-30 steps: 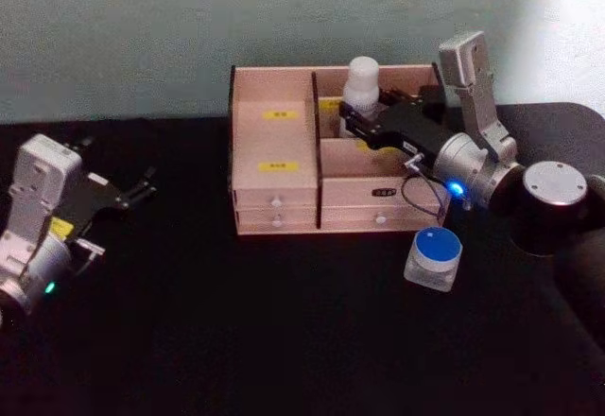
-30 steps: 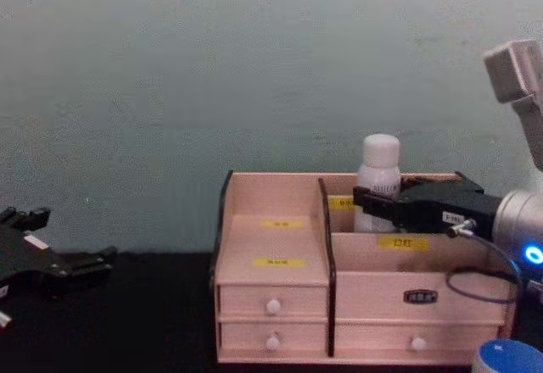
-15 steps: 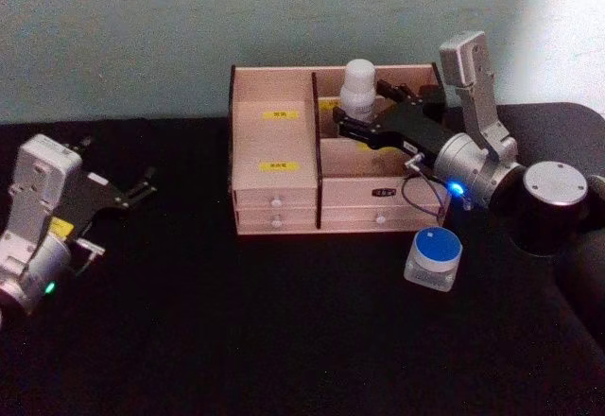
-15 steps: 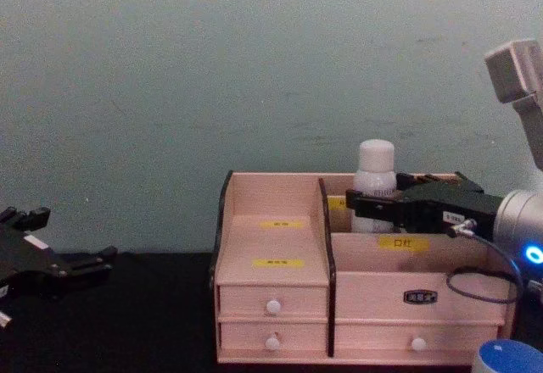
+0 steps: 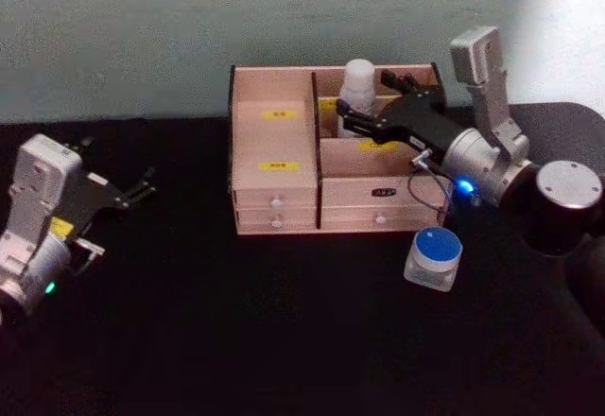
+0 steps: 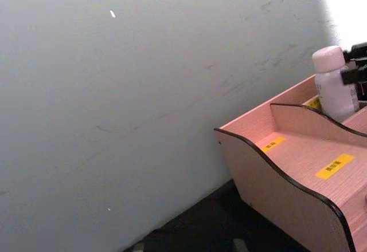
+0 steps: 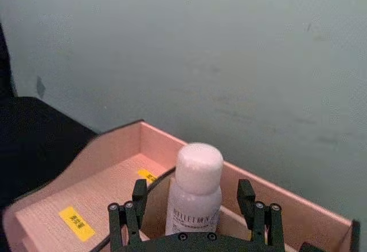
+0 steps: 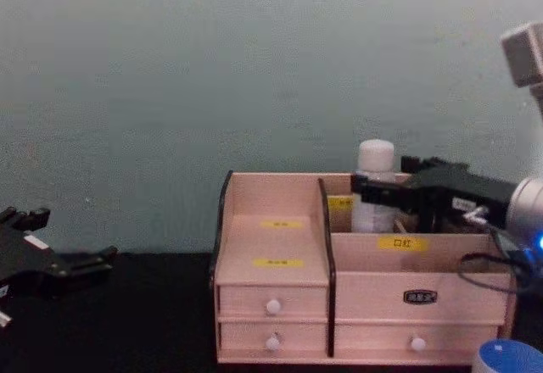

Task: Pick up the facial cleanser and watermelon frost from the table and place them into the tiered storage box.

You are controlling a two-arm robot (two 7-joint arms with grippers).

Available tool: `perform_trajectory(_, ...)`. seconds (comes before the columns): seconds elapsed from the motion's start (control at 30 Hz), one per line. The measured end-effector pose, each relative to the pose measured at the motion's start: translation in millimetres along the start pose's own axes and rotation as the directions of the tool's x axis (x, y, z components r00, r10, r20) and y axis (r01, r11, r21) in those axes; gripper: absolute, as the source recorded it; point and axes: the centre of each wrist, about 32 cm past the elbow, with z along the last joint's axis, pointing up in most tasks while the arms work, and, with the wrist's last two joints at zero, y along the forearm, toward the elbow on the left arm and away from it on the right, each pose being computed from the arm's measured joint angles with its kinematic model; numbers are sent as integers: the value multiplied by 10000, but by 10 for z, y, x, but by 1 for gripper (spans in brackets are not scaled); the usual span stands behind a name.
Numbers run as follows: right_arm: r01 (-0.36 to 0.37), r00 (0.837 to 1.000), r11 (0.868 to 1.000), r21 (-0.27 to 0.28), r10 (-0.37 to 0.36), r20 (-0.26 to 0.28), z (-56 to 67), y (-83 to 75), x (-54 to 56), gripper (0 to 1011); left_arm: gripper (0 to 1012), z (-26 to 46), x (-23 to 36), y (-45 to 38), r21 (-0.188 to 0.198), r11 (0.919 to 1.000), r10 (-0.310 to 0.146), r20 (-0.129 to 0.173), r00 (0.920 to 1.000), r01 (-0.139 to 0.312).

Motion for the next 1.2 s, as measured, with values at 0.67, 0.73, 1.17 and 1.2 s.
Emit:
perform_trajectory(0.67, -732, 9973, 9969, -273, 729, -106, 253, -1090, 77, 1000, 1001, 0, 0, 0, 0, 10000, 0, 0, 10000, 0)
perform_trajectory(0.73, -756, 9970, 9962, -440, 749, -169, 255, -1176, 74, 1000, 1001, 0, 0, 0, 0, 10000, 0, 0, 10000, 0)
perform_trajectory(1.17, -1167, 9915, 9683, -2209, 1007, -824, 176, -1678, -8, 1000, 1001, 0, 0, 0, 0, 10000, -1, -1, 10000, 1)
perform_trajectory(1.2, -1187, 9911, 9657, -2311, 1011, -865, 167, -1690, -12, 1000, 1001, 0, 0, 0, 1, 10000, -1, 0, 10000, 1)
